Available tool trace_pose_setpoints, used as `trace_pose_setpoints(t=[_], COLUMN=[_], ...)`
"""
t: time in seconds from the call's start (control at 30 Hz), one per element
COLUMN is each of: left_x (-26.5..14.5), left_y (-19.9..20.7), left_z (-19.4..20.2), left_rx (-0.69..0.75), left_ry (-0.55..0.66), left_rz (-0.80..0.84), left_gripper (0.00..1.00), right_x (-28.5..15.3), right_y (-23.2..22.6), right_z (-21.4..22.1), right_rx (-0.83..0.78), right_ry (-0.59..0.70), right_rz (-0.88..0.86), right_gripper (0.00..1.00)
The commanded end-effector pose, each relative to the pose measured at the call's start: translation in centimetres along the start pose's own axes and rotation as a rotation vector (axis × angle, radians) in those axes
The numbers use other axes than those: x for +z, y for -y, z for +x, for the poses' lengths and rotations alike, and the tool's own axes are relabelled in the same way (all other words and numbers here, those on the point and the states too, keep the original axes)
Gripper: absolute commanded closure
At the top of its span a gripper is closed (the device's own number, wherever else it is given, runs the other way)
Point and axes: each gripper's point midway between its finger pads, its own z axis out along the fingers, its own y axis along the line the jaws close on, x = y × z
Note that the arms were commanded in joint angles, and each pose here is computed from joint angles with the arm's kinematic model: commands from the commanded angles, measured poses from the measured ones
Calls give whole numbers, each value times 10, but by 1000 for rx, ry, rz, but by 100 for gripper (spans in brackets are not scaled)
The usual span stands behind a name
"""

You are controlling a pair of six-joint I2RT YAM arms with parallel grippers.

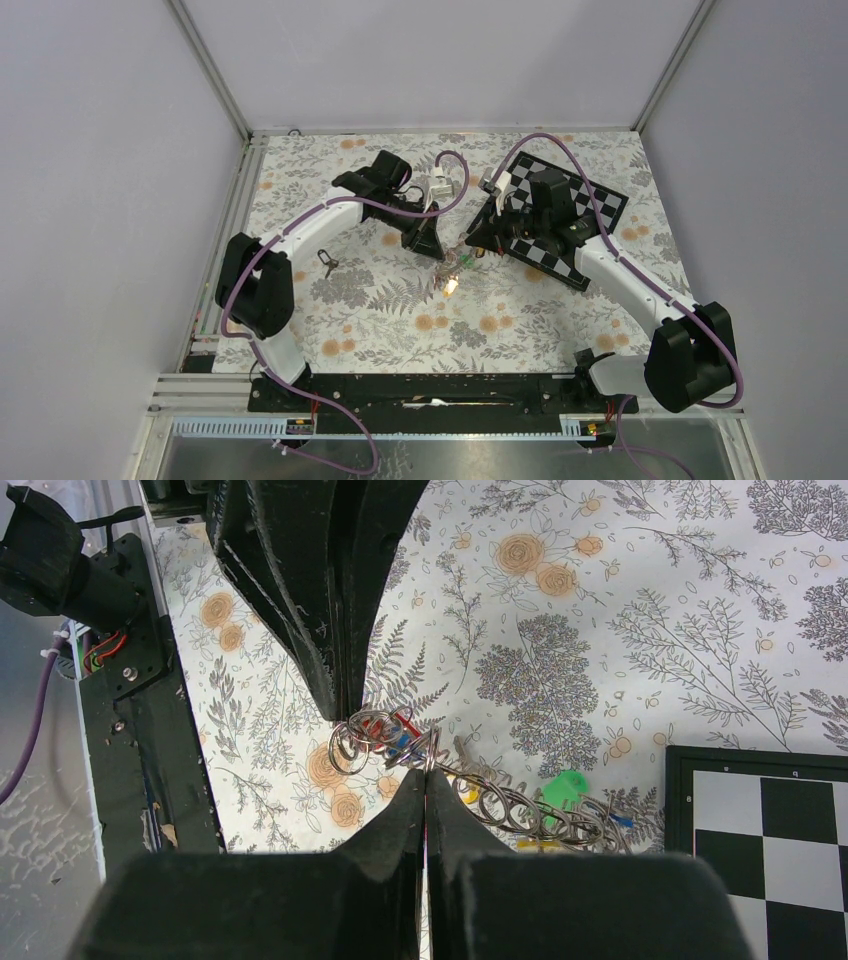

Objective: Put the keys on the keyring

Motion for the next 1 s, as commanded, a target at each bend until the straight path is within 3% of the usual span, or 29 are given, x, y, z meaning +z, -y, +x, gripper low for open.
trace_pose_setpoints(t=[0.0, 0.37, 0.53, 0.67, 0.97], left_x=[3, 8, 7, 7, 4], left_y=[8, 12, 16, 16, 15], left_z=[-6, -7, -20, -32, -58], left_rx=[-7, -338, -518, -616, -822], left_ry=[26, 7, 53, 102, 236], left_rz=[55, 72, 126, 165, 299], left_gripper=[100, 100, 100, 100, 100], right_x=[-6, -11, -14, -16, -30], right_y=[1, 20, 28, 30, 30], right_z=[-19, -15, -15, -15, -21], right_rx=[-69, -187, -240, -259, -326], right_ry=[56, 38, 26, 17, -1], right_rz=[17, 116, 161, 169, 213], right_gripper=[100, 100, 97, 86, 50])
